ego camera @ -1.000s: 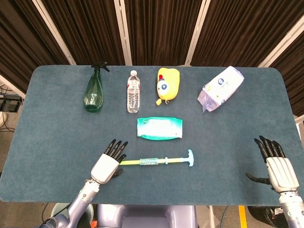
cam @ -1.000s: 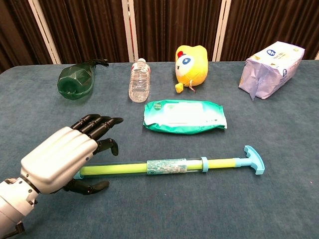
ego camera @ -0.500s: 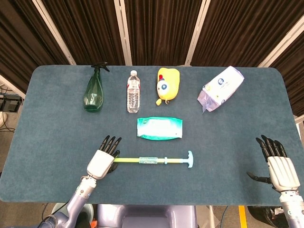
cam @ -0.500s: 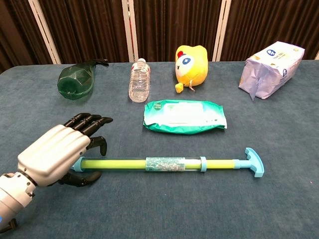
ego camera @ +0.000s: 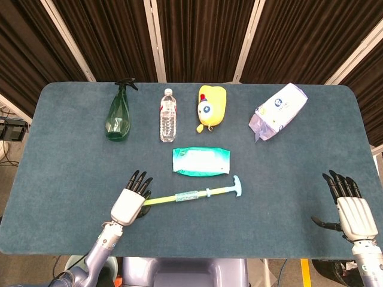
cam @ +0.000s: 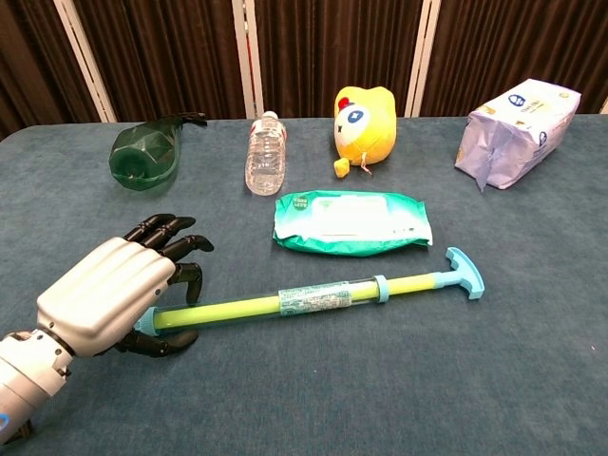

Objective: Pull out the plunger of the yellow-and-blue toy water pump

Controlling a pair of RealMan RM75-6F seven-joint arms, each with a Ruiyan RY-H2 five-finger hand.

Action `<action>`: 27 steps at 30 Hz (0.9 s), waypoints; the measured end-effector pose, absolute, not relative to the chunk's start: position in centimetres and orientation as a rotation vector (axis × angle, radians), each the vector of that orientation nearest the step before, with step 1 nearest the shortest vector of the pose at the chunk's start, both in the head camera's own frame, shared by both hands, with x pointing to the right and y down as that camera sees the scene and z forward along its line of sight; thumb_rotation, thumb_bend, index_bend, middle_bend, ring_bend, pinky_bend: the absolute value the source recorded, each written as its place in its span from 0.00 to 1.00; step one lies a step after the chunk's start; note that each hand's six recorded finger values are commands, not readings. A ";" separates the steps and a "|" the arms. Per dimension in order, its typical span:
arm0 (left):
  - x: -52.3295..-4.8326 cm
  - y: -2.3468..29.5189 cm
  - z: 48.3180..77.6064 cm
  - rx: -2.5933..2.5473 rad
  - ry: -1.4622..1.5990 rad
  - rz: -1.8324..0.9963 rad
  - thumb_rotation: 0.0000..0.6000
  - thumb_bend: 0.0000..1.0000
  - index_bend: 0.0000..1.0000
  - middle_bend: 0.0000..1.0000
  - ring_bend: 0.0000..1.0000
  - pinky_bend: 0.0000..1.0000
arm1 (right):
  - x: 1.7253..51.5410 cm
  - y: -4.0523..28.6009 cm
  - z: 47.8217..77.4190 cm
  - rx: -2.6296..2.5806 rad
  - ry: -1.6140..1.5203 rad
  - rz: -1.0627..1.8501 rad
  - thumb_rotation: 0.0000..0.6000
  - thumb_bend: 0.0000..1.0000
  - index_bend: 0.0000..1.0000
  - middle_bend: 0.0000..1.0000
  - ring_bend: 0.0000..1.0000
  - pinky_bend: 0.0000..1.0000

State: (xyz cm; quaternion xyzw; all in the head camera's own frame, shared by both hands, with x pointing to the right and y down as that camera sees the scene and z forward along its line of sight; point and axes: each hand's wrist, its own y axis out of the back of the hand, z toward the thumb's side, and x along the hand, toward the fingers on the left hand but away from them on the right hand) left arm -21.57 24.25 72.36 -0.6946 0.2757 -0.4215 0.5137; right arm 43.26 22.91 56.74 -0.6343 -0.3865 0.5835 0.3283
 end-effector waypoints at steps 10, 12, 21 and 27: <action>-22.5 24.1 71.9 -1.642 0.683 -1.024 1.00 0.44 0.71 0.27 0.05 0.00 | 42.3 23.6 57.8 -1.716 -0.944 1.527 1.00 0.13 0.21 0.00 0.00 0.00; -22.8 24.0 71.9 -1.642 0.679 -1.029 1.00 0.44 0.71 0.27 0.05 0.00 | 41.7 23.8 58.1 -1.735 -0.912 1.509 1.00 0.15 0.28 0.00 0.00 0.00; -23.8 23.3 72.3 -1.656 0.659 -1.046 1.00 0.43 0.71 0.27 0.05 0.00 | 37.2 26.0 60.2 -1.792 -0.785 1.387 1.00 0.22 0.53 0.00 0.00 0.00; -23.2 23.3 72.6 -1.673 0.646 -1.030 1.00 0.43 0.72 0.27 0.05 0.00 | 32.9 26.3 62.1 -1.803 -0.732 1.291 1.00 0.23 0.54 0.00 0.00 0.00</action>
